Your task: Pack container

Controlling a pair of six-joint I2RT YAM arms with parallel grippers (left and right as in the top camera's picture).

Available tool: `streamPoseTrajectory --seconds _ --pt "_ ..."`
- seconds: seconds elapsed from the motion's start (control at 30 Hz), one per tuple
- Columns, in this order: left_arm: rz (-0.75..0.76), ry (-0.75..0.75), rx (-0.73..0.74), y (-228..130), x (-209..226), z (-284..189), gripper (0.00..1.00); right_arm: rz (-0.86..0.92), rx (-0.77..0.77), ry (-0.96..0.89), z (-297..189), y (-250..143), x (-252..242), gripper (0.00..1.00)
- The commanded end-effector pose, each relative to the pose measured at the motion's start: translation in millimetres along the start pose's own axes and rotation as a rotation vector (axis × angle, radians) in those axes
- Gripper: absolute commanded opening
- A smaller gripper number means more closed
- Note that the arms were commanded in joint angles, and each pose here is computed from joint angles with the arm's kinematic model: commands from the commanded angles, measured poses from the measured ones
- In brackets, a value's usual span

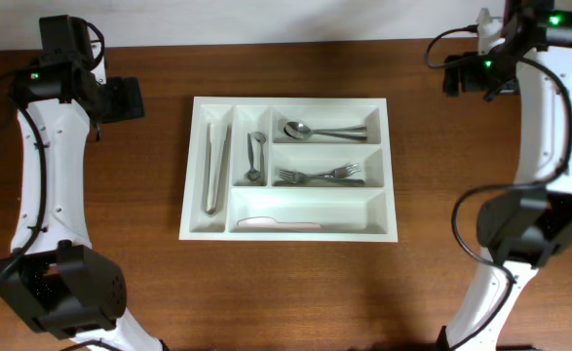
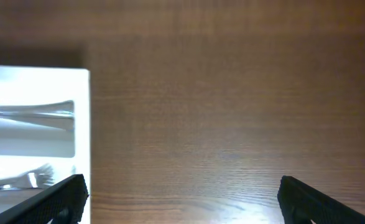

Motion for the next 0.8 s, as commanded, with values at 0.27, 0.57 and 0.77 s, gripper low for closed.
streamPoseTrajectory --seconds 0.27,0.57,0.77 --pt "0.003 0.012 0.002 -0.2 2.7 -0.2 0.99 -0.133 -0.631 0.159 -297.5 -63.6 51.7 0.99" --pt "0.003 0.012 0.002 -0.2 2.7 -0.2 0.99 -0.183 -0.877 0.259 -399.0 -162.9 40.9 0.99" --pt "0.003 0.012 0.002 -0.1 2.7 -0.2 0.99 -0.241 -0.998 0.201 -406.8 -231.3 13.3 0.99"
Point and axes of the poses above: each gripper's point midway between its finger pads, its own z axis out along the fingers, its own x axis along the line the jaws close on, y = z × x, the point moved 2 cm from there along -z, back along the fingers, and after that the axes turned 15 degrees about z, right-handed, at the moved point
